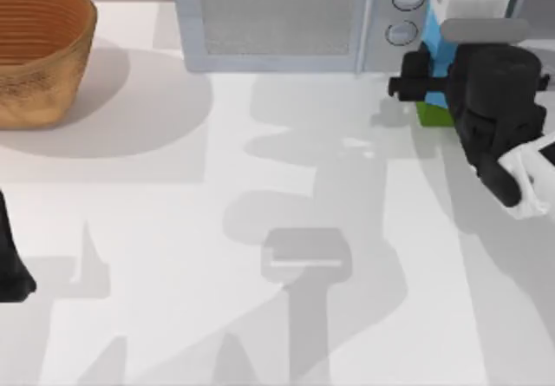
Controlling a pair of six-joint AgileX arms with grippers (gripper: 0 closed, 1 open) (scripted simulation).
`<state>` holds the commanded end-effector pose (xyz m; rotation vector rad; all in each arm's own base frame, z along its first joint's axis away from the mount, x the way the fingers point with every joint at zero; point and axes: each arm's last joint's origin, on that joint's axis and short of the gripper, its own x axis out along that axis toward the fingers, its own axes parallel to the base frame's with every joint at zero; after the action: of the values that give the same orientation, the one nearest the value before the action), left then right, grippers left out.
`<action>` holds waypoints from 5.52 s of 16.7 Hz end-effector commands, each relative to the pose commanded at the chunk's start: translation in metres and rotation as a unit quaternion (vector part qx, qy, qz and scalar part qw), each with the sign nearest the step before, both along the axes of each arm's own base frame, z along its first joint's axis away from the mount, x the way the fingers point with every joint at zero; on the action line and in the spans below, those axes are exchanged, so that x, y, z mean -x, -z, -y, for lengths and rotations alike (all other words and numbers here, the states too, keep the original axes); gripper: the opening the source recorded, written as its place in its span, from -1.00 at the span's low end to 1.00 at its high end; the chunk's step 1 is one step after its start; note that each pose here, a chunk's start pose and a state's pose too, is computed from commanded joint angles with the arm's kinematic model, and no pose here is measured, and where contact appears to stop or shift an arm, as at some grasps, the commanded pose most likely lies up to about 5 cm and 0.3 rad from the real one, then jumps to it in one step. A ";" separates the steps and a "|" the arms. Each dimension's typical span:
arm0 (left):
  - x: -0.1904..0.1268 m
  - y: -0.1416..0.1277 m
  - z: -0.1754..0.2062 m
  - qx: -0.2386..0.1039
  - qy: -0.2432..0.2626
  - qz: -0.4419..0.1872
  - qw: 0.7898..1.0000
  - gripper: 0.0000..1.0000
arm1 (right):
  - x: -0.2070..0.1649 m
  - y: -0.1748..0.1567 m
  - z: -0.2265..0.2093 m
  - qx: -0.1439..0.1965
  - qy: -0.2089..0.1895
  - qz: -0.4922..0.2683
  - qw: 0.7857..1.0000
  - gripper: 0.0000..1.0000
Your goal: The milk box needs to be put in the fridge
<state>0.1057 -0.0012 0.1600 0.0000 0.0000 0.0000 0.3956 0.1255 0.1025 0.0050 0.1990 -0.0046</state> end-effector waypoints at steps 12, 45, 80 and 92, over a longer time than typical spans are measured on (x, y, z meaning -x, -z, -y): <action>0.000 0.000 0.000 0.000 0.000 0.000 1.000 1.00 | 0.006 -0.120 0.002 0.001 0.001 -0.001 1.000 -1.00; 0.000 0.000 0.000 0.000 0.000 0.000 1.000 1.00 | 0.290 -0.058 0.126 0.001 -0.003 0.098 0.995 -1.00; 0.000 0.000 0.000 0.000 0.000 0.000 1.000 1.00 | -0.010 -0.008 0.227 0.000 -0.006 0.097 0.995 -1.00; 0.000 0.000 0.000 0.000 0.000 0.000 1.000 1.00 | -0.121 -0.026 0.230 0.001 -0.006 0.102 0.995 -1.00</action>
<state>0.1057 -0.0012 0.1600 0.0000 0.0000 0.0000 0.5166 -0.1043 0.1286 0.0030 -0.0043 0.0071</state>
